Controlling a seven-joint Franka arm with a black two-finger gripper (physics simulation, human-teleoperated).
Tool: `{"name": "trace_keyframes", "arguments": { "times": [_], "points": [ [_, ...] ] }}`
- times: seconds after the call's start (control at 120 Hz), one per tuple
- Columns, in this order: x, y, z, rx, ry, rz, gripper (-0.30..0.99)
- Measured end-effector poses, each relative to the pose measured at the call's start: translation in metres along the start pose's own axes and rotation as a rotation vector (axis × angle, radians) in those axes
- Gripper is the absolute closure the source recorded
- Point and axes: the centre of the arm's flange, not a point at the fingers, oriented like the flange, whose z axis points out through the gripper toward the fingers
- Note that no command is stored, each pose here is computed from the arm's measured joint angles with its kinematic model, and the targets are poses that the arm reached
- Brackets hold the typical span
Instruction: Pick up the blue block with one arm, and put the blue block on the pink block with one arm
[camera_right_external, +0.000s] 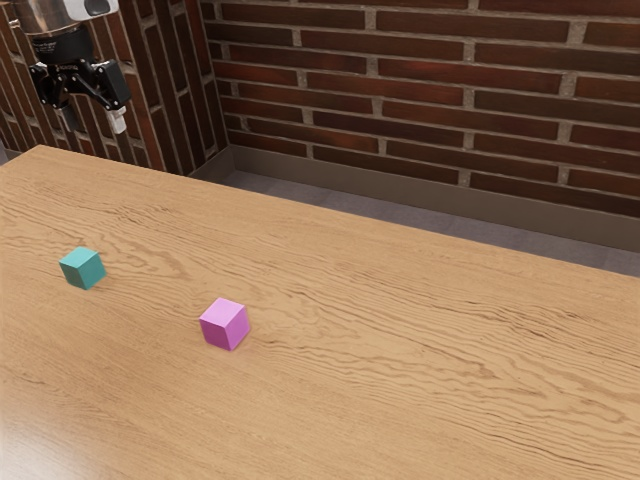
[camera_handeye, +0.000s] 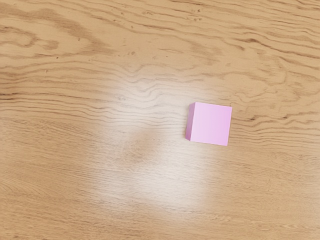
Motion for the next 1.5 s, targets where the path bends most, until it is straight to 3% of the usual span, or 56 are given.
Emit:
{"name": "trace_keyframes", "arguments": {
  "times": [0.183, 0.217, 0.283, 0.317, 0.45, 0.542, 0.608, 0.708, 0.825, 0.975, 1.283, 1.5],
  "points": [
    [-0.001, 0.001, -0.002, 0.001, 0.004, 0.001, 0.0],
    [-0.006, 0.002, -0.027, 0.014, 0.045, 0.003, 0.0],
    [-0.042, 0.009, -0.116, 0.073, 0.192, 0.01, 0.0],
    [-0.052, 0.009, -0.131, 0.09, 0.21, 0.009, 0.0],
    [-0.01, -0.055, -0.015, 0.107, 0.037, -0.083, 0.0],
    [0.015, -0.146, 0.07, 0.133, -0.051, -0.249, 0.0],
    [0.013, -0.23, 0.122, 0.131, -0.079, -0.388, 0.0],
    [0.033, -0.269, 0.195, 0.138, -0.096, -0.433, 0.0],
    [0.057, -0.283, 0.277, 0.074, -0.096, -0.427, 0.0],
    [0.068, -0.293, 0.323, 0.03, -0.074, -0.408, 0.0],
    [0.069, -0.298, 0.332, 0.059, -0.069, -0.263, 0.0],
    [0.057, -0.303, 0.34, 0.027, -0.118, -0.17, 0.0]
  ]
}}
